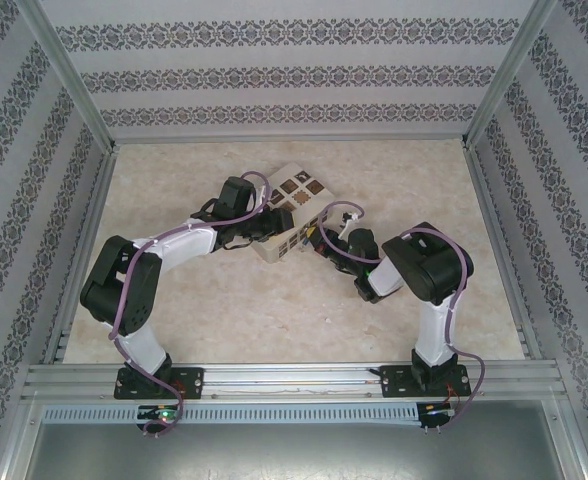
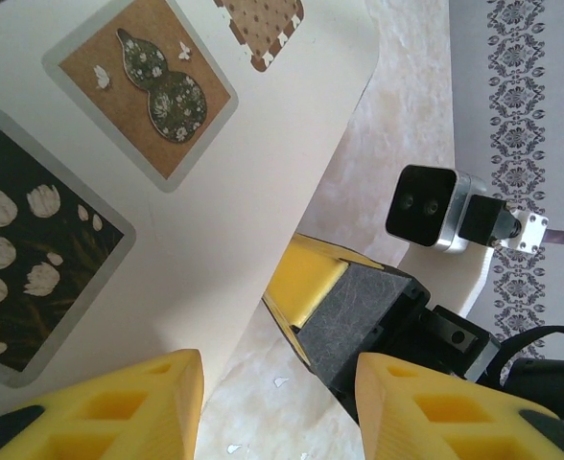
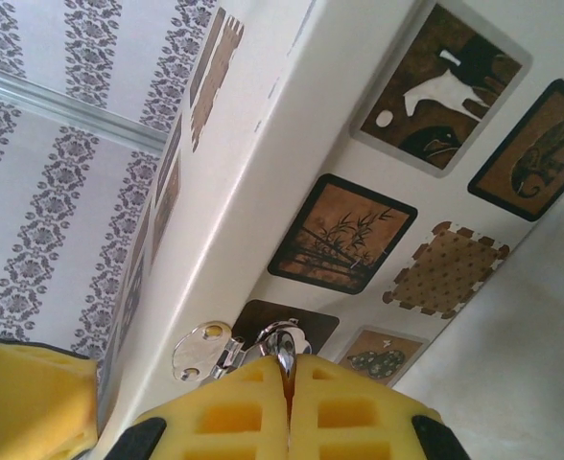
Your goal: Unlock a padlock with a key
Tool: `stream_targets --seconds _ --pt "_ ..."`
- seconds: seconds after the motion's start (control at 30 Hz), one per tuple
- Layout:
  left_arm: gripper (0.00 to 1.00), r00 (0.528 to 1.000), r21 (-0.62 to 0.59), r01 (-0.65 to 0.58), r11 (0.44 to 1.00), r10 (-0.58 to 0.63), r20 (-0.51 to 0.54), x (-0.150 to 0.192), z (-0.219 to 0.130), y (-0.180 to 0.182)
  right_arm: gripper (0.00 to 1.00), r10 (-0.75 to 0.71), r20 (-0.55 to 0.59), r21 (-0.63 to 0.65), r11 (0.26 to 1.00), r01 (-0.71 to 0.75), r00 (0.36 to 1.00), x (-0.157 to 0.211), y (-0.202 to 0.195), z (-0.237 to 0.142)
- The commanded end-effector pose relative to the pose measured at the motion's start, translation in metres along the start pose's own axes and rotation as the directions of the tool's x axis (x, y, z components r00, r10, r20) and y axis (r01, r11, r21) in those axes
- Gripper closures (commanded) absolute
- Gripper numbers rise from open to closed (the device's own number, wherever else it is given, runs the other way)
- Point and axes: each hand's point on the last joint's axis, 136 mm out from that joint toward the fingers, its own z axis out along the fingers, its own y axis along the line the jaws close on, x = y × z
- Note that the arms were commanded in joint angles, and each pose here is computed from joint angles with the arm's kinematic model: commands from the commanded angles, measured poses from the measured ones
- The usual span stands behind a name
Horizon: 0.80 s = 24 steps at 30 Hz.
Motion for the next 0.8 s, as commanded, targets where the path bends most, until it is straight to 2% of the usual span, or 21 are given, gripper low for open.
stream_targets --seconds 0.0,0.77 --pt "0.54 0.992 -0.078 0.069 0.995 -0.077 -0.101 0.036 0.011 0.027 1.0 -0.013 0.084 -0.074 0.997 0.019 0.996 -0.021 0.021 0.006" --pt "0.52 0.995 -0.037 0.048 0.998 -0.051 -0.082 0.026 0.004 0.009 1.0 -0.009 0.148 -0.041 0.999 0.015 0.989 -0.051 0.006 -0.003"
